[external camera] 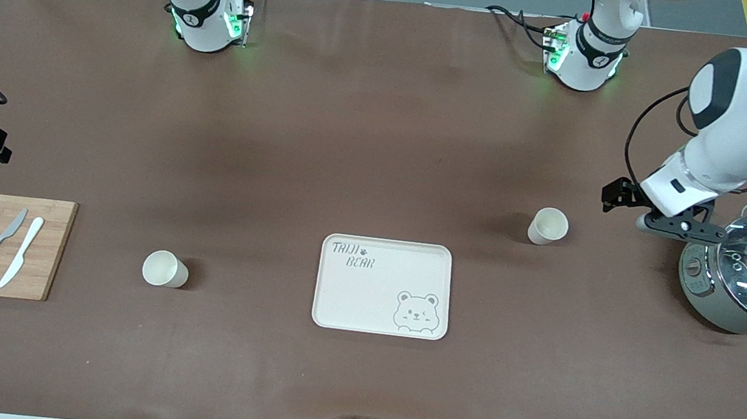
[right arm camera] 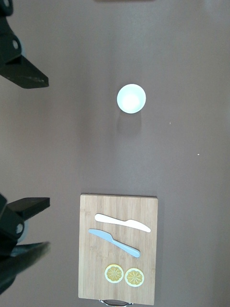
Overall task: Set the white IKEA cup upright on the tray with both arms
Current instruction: 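Move the left gripper down to the white cup beside the pot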
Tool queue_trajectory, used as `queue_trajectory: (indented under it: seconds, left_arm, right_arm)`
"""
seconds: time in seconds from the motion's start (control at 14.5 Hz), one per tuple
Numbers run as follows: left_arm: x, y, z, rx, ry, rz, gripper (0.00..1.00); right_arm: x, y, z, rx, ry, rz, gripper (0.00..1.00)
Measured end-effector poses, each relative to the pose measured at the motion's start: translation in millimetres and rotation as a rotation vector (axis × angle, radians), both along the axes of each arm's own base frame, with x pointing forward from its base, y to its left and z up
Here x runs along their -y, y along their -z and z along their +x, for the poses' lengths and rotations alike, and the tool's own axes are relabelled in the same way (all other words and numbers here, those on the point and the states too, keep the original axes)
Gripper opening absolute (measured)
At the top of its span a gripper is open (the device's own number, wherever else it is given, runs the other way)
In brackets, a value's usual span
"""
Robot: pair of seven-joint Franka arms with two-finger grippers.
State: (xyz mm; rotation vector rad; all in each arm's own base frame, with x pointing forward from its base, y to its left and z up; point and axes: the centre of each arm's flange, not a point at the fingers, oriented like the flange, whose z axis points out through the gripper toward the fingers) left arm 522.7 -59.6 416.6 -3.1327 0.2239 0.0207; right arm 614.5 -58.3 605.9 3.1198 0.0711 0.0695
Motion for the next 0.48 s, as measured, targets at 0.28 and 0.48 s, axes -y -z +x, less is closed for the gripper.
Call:
queue_trajectory:
  seconds: [0.28, 0.48]
  left_arm:
    - [1, 40, -11, 0.031, -0.002, -0.012, 1.0]
    - [14, 81, -18, 0.054, 0.001, -0.028, 1.0]
  right_arm:
    - [-1, 0, 0, -0.001, -0.003, 0.0, 1.0]
    - [-2, 2, 1, -0.002, -0.002, 0.004, 1.0]
